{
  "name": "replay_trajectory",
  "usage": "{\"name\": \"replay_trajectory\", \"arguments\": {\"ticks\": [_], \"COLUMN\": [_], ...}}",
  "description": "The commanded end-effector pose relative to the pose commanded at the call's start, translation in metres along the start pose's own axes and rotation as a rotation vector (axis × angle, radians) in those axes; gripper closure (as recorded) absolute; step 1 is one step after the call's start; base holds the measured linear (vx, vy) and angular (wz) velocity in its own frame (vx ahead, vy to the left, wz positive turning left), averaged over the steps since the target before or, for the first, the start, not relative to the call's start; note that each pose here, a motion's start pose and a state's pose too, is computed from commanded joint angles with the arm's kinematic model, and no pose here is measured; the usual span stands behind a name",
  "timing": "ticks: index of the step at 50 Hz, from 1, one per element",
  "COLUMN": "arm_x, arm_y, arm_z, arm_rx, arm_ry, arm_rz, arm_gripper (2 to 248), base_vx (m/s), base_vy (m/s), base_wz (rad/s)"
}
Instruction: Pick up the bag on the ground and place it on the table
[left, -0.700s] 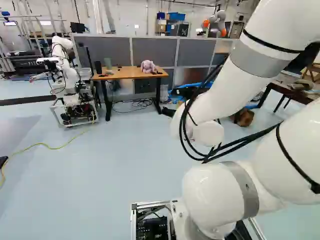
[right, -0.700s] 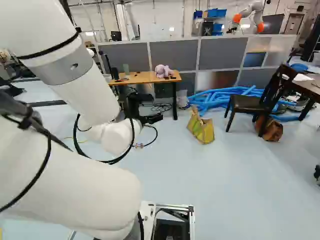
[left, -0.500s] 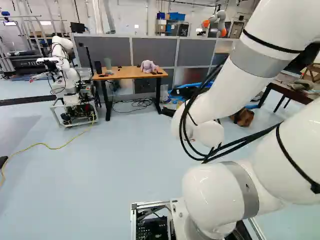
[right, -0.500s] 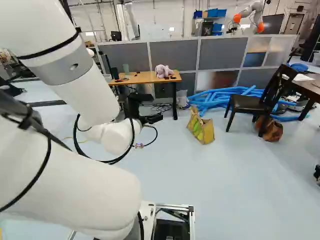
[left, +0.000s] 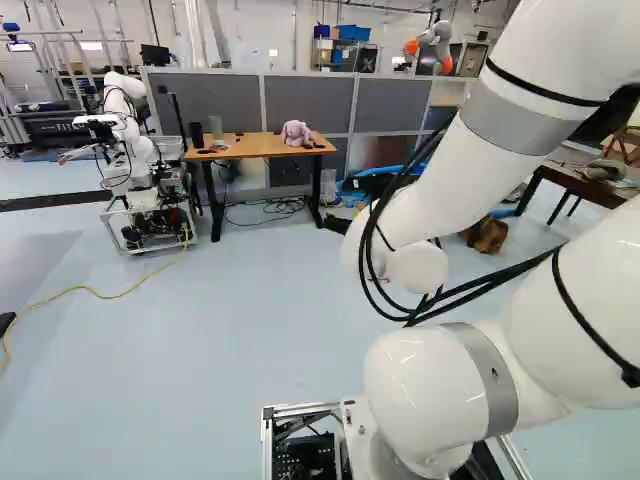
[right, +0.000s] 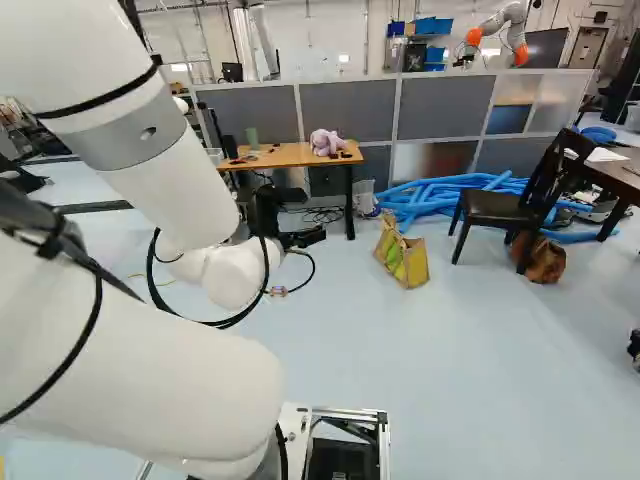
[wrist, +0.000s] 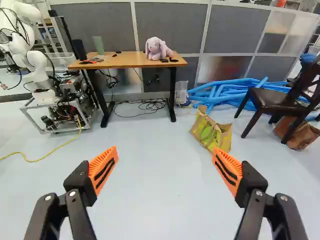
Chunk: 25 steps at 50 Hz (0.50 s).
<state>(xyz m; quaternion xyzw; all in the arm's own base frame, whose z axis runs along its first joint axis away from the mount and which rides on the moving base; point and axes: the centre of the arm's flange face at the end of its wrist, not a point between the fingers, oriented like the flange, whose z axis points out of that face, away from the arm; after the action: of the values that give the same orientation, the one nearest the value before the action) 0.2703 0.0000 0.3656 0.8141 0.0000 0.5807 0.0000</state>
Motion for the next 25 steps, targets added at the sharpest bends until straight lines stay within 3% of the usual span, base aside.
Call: {"name": "replay_trajectory", "arguments": {"ticks": [25], "arm_x": [0.0000], "arm_y": [0.0000], "arm_z": [0.0000], "arm_rx": [0.000], "arm_ry": [0.000], "arm_rz": [0.000], "arm_gripper": [3], "base_vx": [0.018], "base_vy": [0.000], "base_wz": [-0.002]}}
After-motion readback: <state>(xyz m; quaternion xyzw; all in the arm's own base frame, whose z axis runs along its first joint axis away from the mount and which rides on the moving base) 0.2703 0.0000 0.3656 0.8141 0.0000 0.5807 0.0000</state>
